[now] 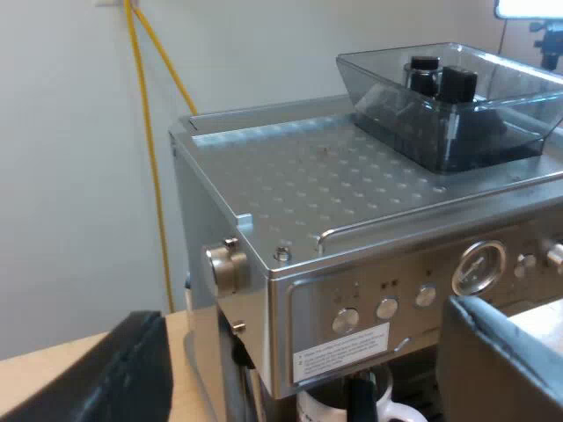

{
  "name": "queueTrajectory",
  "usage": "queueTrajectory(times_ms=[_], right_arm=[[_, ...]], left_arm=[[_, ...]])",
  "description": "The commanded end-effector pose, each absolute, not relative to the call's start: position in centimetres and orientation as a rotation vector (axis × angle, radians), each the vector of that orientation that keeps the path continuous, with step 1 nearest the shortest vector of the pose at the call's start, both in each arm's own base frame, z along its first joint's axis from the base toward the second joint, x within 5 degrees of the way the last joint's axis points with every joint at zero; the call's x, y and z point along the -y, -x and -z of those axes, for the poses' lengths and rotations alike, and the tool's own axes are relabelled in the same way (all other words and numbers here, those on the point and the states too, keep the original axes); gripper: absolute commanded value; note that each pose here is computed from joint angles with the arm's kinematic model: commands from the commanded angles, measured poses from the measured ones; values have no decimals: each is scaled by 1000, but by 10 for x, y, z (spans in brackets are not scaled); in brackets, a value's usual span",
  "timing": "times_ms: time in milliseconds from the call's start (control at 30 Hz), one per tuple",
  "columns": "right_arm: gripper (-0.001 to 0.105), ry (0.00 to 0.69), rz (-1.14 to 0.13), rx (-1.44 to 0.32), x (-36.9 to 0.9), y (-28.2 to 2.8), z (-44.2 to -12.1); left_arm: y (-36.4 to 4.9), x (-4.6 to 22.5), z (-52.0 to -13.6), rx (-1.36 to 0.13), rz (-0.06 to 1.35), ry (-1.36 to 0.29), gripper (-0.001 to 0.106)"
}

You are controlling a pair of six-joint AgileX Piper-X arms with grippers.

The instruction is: Place mug into machine

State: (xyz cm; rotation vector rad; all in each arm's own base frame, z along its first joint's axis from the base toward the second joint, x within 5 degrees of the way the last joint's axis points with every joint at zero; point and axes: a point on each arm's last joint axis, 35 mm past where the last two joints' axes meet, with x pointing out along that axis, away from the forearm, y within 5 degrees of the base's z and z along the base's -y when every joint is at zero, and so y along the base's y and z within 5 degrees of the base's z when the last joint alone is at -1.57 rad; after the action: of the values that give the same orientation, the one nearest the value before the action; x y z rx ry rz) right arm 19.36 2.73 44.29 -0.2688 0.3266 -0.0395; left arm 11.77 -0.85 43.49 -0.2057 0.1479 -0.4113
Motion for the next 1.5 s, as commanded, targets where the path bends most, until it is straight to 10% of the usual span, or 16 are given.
queueTrajectory(times_ms=[33,1500], right_arm=[[64,318,51,-318,-20,-183,-449],[64,282,149,-104,14,34,-388]], left_arm=[[-109,9,-439,-132,417,199,65],[39,15,-380,-180,438,119,65]])
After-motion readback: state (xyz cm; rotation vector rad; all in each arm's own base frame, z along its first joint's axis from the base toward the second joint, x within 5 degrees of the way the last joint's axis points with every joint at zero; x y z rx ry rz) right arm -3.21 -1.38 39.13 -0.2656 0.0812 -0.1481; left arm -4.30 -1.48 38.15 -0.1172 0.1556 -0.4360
